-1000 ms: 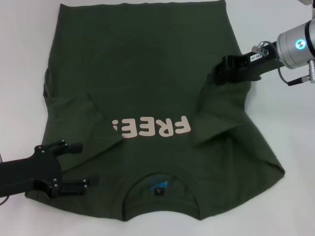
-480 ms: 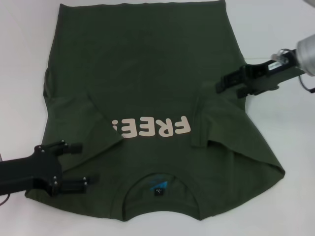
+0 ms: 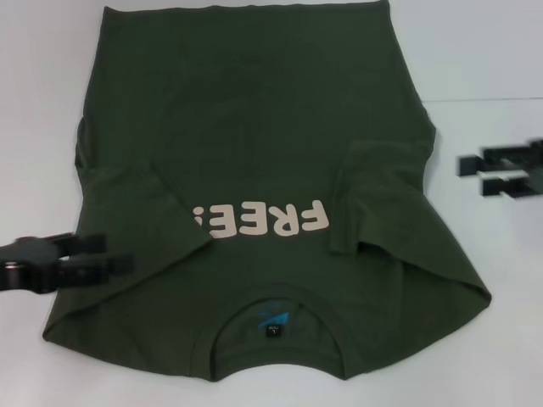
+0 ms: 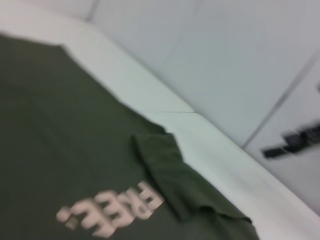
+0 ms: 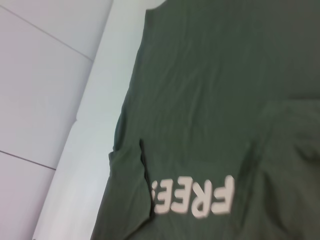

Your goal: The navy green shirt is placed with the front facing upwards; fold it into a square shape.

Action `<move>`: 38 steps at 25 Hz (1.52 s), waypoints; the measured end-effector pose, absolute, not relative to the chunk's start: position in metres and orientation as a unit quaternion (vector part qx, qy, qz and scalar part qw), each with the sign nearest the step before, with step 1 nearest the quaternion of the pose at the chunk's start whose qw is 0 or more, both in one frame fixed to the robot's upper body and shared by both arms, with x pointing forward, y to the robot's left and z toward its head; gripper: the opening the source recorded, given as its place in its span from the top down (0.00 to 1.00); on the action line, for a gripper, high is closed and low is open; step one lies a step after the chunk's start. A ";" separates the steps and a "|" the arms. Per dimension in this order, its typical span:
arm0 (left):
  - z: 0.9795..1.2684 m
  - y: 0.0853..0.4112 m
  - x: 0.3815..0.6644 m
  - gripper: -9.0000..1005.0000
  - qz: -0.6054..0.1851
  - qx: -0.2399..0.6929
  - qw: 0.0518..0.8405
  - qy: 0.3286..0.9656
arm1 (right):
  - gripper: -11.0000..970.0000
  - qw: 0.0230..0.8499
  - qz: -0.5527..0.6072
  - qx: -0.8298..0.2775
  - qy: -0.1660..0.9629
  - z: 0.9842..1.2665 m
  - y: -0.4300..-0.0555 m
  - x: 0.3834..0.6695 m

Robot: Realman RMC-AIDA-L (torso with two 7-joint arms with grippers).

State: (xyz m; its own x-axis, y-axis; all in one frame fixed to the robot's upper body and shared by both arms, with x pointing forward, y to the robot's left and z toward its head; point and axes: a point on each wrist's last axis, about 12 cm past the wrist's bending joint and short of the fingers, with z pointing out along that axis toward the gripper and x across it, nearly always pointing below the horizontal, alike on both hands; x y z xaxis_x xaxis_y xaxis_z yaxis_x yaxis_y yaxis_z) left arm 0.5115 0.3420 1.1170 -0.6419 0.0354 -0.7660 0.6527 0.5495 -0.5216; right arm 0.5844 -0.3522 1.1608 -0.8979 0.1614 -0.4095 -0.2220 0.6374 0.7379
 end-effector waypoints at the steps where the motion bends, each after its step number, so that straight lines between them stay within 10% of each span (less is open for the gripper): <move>1: 1.119 0.347 0.512 0.06 -0.423 0.192 0.346 0.815 | 0.10 0.231 0.429 -0.017 0.873 1.158 -0.359 0.577; 12: 1.118 0.367 0.529 0.05 -0.329 0.036 0.155 0.931 | 0.10 0.262 0.428 -0.019 0.865 1.128 -0.388 0.536; 38: 1.100 0.358 0.543 0.05 -0.279 -0.009 0.104 0.955 | 0.10 0.250 0.421 -0.036 0.871 1.123 -0.383 0.539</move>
